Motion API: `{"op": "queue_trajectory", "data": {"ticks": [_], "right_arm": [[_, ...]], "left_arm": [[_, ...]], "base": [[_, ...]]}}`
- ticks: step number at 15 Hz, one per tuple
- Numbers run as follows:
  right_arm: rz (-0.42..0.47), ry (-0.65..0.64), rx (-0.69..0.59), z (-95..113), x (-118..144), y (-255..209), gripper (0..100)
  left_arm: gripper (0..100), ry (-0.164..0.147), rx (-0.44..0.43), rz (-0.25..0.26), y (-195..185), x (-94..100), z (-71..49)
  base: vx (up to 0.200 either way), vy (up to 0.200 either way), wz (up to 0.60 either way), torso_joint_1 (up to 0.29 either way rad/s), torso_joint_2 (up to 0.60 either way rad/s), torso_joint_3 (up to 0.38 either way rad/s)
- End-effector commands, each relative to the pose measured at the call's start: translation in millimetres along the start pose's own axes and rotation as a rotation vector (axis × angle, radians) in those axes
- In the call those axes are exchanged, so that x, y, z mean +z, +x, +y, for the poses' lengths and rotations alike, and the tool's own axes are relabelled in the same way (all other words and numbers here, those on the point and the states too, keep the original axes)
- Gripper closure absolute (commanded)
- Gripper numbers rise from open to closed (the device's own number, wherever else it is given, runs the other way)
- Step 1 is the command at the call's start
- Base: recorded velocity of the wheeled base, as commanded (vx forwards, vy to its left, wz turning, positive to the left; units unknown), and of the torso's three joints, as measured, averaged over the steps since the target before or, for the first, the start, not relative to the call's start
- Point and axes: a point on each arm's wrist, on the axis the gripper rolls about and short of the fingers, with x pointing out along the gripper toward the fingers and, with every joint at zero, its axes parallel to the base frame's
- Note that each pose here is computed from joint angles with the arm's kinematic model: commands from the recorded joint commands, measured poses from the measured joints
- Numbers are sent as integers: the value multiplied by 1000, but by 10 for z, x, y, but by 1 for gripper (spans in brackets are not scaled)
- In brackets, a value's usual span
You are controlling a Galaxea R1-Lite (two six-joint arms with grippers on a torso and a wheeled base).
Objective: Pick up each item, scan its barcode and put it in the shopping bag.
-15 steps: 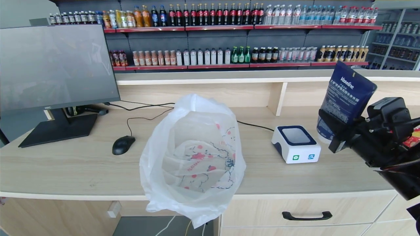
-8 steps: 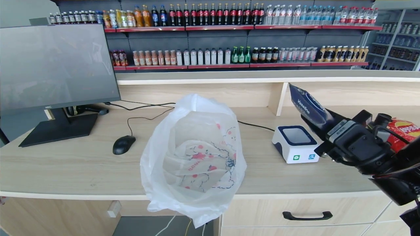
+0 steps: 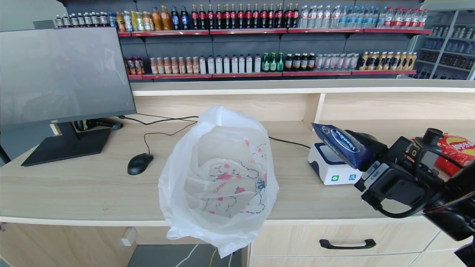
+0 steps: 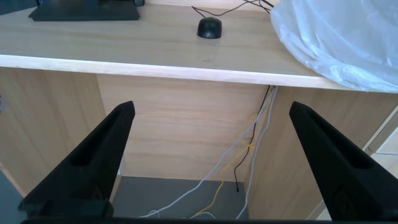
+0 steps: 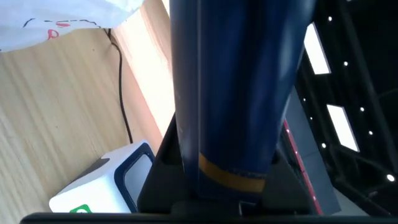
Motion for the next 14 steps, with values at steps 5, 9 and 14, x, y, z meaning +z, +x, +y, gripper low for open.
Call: {"op": "queue_trajectory", "data": {"ticks": [5, 9, 14], "right_arm": [[29, -75, 8, 16, -111, 31, 100], [43, -105, 19, 45, -153, 45, 100], [0, -161, 29, 96, -249, 268, 100]], "left_arm": [[0, 0, 0, 0, 0, 0, 0], [0, 0, 0, 0, 0, 0, 0], [0, 0, 0, 0, 0, 0, 0]], "base": [[0, 0, 0, 0, 0, 0], [0, 0, 0, 0, 0, 0], [0, 0, 0, 0, 0, 0]]}}
